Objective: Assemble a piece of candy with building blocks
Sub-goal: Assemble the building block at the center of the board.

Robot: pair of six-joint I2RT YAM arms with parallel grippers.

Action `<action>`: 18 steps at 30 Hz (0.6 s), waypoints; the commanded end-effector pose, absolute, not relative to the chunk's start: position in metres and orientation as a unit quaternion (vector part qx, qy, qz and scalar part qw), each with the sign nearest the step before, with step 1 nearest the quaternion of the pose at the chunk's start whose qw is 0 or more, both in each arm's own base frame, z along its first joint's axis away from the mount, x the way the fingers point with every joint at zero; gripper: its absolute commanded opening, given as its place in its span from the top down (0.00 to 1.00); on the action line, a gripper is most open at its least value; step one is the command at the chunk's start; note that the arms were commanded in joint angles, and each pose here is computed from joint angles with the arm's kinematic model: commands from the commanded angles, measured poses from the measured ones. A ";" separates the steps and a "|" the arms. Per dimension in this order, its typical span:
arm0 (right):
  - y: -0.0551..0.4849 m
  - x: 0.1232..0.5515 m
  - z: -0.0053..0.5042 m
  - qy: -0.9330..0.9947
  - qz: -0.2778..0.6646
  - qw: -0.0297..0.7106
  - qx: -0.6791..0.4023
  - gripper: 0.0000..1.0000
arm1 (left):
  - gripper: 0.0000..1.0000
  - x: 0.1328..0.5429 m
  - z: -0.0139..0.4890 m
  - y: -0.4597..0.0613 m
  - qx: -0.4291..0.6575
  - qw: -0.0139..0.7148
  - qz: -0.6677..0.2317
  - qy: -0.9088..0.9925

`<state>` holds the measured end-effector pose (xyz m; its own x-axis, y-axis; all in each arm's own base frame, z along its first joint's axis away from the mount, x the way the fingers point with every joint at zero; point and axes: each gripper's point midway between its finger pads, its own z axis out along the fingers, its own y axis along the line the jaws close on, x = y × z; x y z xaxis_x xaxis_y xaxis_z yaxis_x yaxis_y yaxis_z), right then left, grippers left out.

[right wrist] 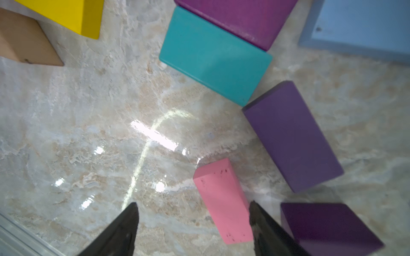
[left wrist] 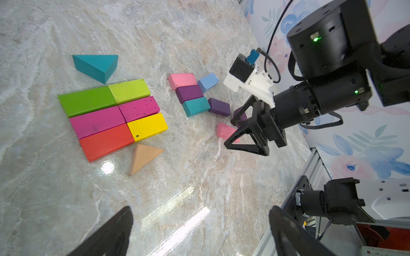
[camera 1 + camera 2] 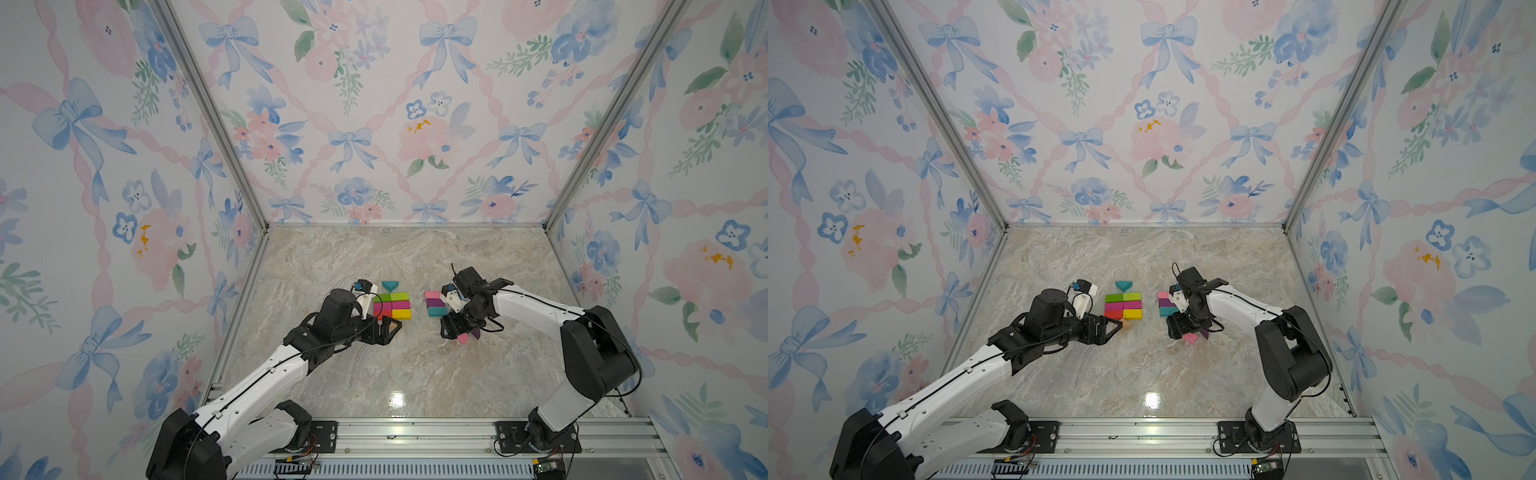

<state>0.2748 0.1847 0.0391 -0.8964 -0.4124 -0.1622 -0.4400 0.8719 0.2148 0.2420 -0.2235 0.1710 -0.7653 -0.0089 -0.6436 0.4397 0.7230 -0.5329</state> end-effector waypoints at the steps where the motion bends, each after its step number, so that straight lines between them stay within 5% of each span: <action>1: 0.186 0.279 0.030 0.967 0.131 0.045 -0.215 0.21 | 0.02 0.247 0.179 -0.227 0.120 0.331 -0.354 0.867; 18: 0.167 0.310 0.014 0.972 0.094 0.039 -0.211 0.22 | 0.02 0.252 0.164 -0.229 0.117 0.315 -0.343 0.877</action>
